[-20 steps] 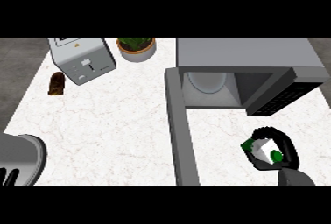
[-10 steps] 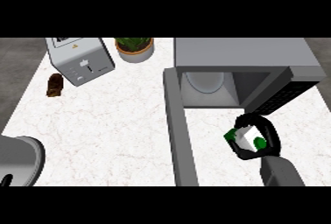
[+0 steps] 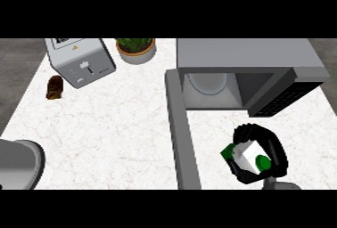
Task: Pick up the milk, place it into the microwave and close the microwave
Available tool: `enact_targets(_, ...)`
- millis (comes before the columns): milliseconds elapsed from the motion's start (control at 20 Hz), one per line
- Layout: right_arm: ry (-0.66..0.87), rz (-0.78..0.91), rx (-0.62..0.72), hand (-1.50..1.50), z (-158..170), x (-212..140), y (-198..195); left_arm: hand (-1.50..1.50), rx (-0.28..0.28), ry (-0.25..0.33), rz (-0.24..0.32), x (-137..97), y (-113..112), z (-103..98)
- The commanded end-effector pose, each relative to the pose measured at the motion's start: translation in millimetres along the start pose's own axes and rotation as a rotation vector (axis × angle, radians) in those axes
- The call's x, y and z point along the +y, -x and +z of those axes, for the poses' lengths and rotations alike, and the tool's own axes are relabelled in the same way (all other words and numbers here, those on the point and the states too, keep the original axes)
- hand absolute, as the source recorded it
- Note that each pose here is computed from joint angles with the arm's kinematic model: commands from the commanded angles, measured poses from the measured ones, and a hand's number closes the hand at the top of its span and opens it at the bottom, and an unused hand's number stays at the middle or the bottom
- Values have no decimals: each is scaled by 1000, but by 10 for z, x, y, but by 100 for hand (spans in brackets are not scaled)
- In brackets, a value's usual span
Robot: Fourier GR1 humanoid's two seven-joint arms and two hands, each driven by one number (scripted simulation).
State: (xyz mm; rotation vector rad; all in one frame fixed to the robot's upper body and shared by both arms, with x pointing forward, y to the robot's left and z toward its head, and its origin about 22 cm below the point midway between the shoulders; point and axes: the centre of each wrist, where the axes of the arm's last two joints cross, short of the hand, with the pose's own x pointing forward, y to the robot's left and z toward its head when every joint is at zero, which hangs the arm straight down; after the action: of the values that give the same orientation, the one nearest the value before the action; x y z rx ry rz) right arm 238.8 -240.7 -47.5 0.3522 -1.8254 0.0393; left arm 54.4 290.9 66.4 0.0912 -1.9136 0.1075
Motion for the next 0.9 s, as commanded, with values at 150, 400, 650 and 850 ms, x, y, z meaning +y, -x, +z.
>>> enact_targets(150,65,-21,5,150,23,494,-448,-150,14,-13,3,86,57,177)
enact_targets(400,51,11,-25,150,-296,789,-630,-150,-2,-6,7,64,-4,-28)
enact_targets(650,84,70,-52,150,-645,881,-549,-150,9,-20,-5,208,-6,49)
enact_targets(850,174,189,-49,150,-943,814,-485,-150,11,-27,-26,408,42,138)
